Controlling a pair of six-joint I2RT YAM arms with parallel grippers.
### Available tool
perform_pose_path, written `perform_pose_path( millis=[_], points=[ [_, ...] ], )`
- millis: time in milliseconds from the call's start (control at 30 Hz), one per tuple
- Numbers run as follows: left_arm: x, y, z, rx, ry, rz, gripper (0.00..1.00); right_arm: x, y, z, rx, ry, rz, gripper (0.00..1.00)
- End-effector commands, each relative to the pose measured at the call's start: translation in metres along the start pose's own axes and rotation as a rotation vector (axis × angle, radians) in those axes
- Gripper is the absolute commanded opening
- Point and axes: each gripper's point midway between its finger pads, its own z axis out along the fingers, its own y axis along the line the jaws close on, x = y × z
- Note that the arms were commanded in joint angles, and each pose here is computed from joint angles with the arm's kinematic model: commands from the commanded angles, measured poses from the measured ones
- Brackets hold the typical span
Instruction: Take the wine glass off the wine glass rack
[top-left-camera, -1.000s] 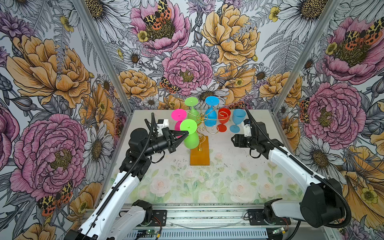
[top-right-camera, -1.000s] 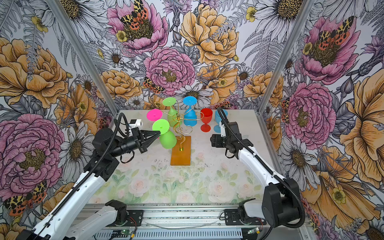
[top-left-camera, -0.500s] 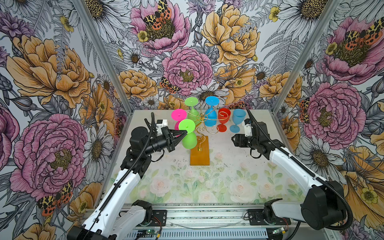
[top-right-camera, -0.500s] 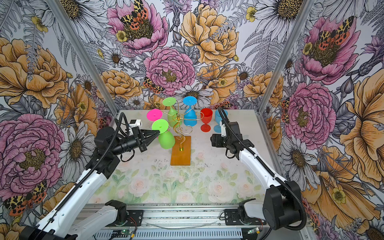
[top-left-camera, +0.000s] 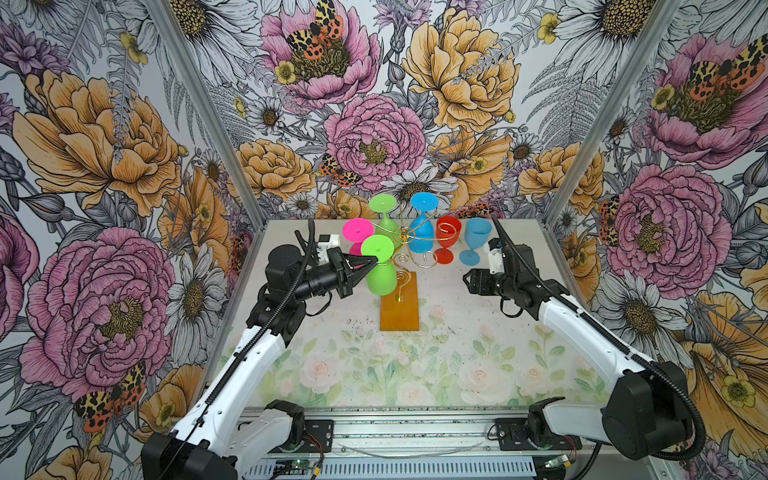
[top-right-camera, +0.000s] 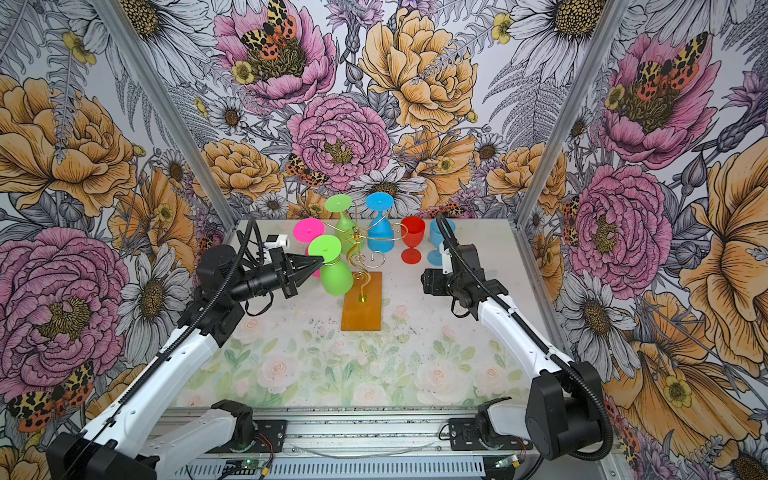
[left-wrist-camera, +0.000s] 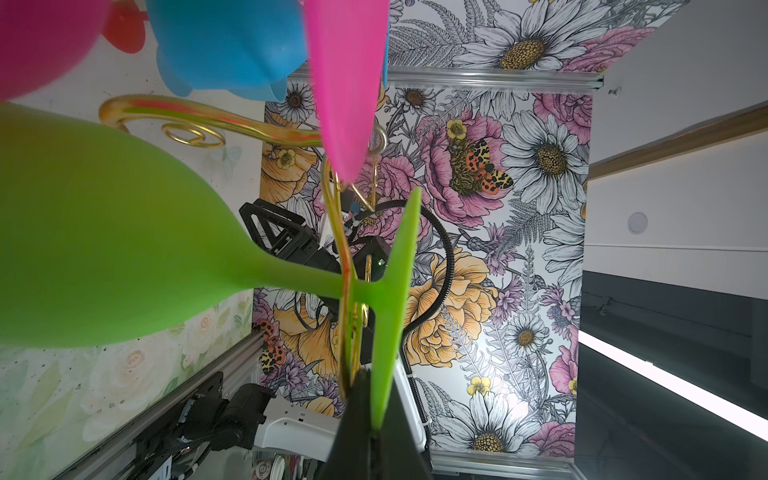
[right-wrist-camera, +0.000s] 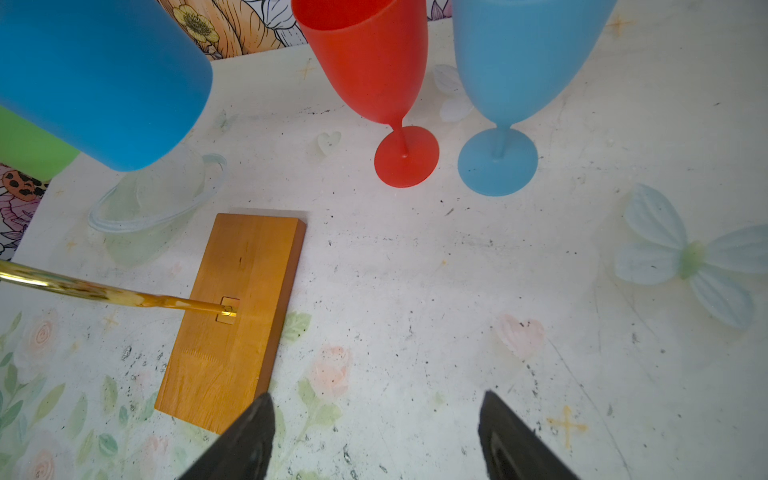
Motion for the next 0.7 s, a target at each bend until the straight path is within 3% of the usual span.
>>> perform_pose_path(
  millis=[0,667],
  points=[
    [0.009,-0.021,0.003,0.042,0.043,0.075,0.0,-0.007,0.001,-0.005,0.006,-0.037,-0.01,0.78],
    [0.026,-0.023,0.023,0.035,0.138,0.09,0.0,-0.005,0.0,-0.006,0.01,-0.036,-0.013,0.78]
  ],
)
